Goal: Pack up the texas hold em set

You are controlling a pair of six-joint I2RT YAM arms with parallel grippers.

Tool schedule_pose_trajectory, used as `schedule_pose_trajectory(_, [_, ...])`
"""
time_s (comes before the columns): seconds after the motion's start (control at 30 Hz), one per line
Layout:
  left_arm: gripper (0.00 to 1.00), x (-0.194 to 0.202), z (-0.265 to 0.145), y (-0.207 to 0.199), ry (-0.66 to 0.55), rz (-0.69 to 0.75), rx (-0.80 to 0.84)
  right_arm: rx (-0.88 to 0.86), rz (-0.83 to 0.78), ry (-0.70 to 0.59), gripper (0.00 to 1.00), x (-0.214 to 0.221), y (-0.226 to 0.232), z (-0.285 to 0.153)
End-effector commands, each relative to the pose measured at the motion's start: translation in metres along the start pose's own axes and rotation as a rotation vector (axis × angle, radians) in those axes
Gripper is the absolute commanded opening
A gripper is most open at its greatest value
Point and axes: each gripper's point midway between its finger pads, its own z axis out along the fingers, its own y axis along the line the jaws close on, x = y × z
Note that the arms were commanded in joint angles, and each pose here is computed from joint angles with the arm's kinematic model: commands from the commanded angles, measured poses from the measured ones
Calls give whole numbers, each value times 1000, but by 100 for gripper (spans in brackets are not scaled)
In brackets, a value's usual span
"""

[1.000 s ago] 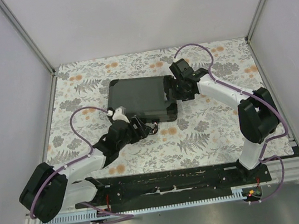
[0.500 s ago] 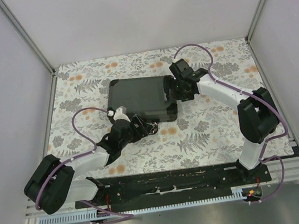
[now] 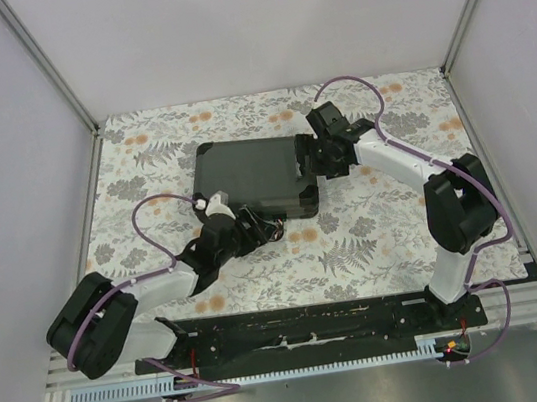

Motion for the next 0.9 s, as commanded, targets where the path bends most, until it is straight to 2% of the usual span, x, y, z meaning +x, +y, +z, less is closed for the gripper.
schedule_pose_trajectory(0.0, [79, -15, 4, -32, -36, -81, 98, -43, -9, -14, 88, -9, 10, -3])
schedule_pose_trajectory(0.23, [67, -43, -1, -46, -123, -93, 120, -56, -3, 13, 85, 1, 10, -1])
schedule_pose_trajectory(0.37, [65, -59, -6, -51, -182, -74, 117, -57, -2, 19, 83, 4, 8, -1])
schedule_pose_trajectory(0.87, [57, -66, 14, -37, -182, -28, 76, -59, -2, 48, 80, 12, 8, 7])
